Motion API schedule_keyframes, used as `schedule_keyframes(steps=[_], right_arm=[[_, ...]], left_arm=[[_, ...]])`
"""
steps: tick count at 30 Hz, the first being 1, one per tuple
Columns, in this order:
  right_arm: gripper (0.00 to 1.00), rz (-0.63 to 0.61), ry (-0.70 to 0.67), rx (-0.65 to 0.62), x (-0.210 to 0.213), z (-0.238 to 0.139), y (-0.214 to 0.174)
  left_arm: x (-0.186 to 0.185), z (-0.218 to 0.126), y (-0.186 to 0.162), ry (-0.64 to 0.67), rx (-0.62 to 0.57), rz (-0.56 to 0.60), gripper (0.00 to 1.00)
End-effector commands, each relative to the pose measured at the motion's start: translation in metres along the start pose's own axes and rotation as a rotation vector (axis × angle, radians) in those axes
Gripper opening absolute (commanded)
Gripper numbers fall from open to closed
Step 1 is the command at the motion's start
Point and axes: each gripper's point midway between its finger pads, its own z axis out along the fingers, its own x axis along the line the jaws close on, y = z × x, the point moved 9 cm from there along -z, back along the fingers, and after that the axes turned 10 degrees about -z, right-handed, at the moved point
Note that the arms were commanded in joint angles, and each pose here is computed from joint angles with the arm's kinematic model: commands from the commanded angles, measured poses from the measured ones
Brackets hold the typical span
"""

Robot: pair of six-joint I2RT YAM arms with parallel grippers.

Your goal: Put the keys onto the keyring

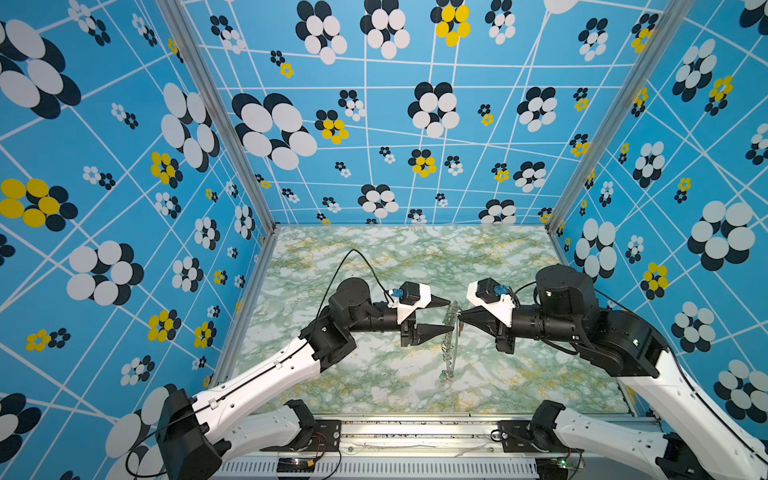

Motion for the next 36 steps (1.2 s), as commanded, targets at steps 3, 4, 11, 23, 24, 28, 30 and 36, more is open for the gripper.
schedule_keyframes(steps=[3, 4, 11, 23, 24, 28, 30, 36], right_arm=[[0.0, -0.011, 0.006, 0.01, -0.002, -0.003, 0.006], [0.0, -0.009, 0.008, 0.01, -0.003, -0.002, 0.006], [0.0, -0.008, 0.03, -0.005, -0.002, 0.0, 0.009], [0.0, -0.006, 0.049, -0.021, 0.0, 0.001, 0.008], [0.0, -0.006, 0.049, -0.021, 0.0, 0.002, 0.008], [0.0, -0.005, 0.053, -0.024, 0.0, 0.001, 0.009], [0.0, -0.003, 0.056, -0.023, 0.001, 0.001, 0.008], [0.0, 0.002, 0.048, -0.014, 0.001, 0.003, 0.006]], left_arm=[[0.001, 0.0, 0.004, 0.018, 0.047, 0.021, 0.46], [0.001, 0.001, 0.004, 0.017, 0.049, 0.022, 0.45], [0.001, 0.004, 0.004, 0.015, 0.049, 0.033, 0.28], [0.003, 0.012, 0.005, 0.007, 0.05, 0.047, 0.16], [0.002, 0.013, 0.006, 0.004, 0.049, 0.049, 0.13], [0.001, 0.013, 0.007, 0.002, 0.046, 0.054, 0.0], [0.0, 0.014, 0.007, -0.001, 0.047, 0.054, 0.0], [0.002, 0.013, 0.003, 0.017, 0.013, 0.049, 0.0]])
